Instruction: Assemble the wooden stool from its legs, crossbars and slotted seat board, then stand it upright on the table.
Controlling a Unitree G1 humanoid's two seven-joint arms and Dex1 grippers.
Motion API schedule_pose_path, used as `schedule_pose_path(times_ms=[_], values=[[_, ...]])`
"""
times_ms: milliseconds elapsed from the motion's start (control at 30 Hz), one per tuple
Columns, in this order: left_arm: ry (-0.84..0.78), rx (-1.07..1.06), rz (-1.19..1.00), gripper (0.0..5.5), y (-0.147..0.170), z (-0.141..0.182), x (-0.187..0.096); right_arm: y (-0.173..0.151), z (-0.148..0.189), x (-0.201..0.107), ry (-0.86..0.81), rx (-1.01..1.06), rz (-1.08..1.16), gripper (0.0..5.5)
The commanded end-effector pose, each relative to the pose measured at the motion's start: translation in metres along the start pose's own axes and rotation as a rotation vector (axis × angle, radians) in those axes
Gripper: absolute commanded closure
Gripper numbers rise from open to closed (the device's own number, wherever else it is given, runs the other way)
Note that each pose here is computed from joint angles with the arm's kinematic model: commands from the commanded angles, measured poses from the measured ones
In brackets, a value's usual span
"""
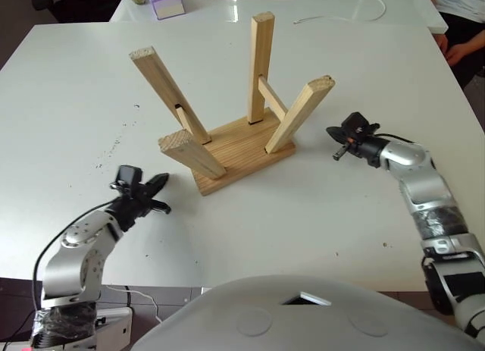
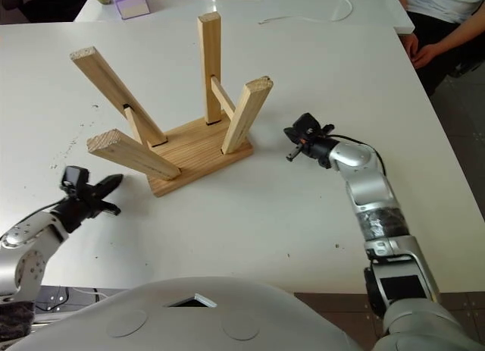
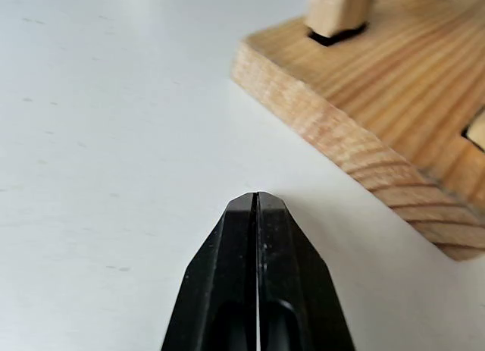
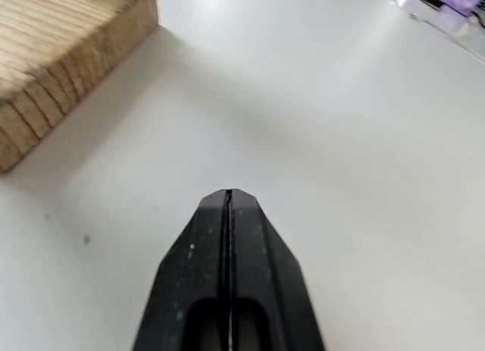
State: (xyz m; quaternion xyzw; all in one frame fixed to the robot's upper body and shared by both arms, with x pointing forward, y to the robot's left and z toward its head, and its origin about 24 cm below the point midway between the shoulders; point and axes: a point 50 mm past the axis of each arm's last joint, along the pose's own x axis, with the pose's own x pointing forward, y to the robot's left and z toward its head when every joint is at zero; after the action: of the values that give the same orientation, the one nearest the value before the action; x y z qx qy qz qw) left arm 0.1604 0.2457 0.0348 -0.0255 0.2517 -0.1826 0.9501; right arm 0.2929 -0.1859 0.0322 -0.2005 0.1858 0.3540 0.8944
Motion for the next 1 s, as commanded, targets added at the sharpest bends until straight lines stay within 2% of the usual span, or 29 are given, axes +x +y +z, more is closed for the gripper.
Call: schedule_pose_path(times_ms=[33, 333, 633, 1000], values=[[0.053, 0.000, -0.030, 5.47, -0.018, -0.012, 0.004, 0.014, 0.004, 0.019, -0.024, 0.001, 0.121, 5.50], [0.040, 0.008, -0.160, 5.47, -0.048, -0.011, 0.025, 0.051, 0.012, -0.001, -0.090, 0.053, 0.390, 5.50], [0.011, 0.052, -0.215, 5.47, -0.052, -0.001, 0.042, 0.072, -0.009, -0.045, 0.002, 0.106, 0.341, 5.50], [-0.056, 0.030, -0.211, 5.47, -0.056, 0.006, 0.049, 0.053, -0.010, -0.048, 0.038, 0.106, 0.303, 5.50]])
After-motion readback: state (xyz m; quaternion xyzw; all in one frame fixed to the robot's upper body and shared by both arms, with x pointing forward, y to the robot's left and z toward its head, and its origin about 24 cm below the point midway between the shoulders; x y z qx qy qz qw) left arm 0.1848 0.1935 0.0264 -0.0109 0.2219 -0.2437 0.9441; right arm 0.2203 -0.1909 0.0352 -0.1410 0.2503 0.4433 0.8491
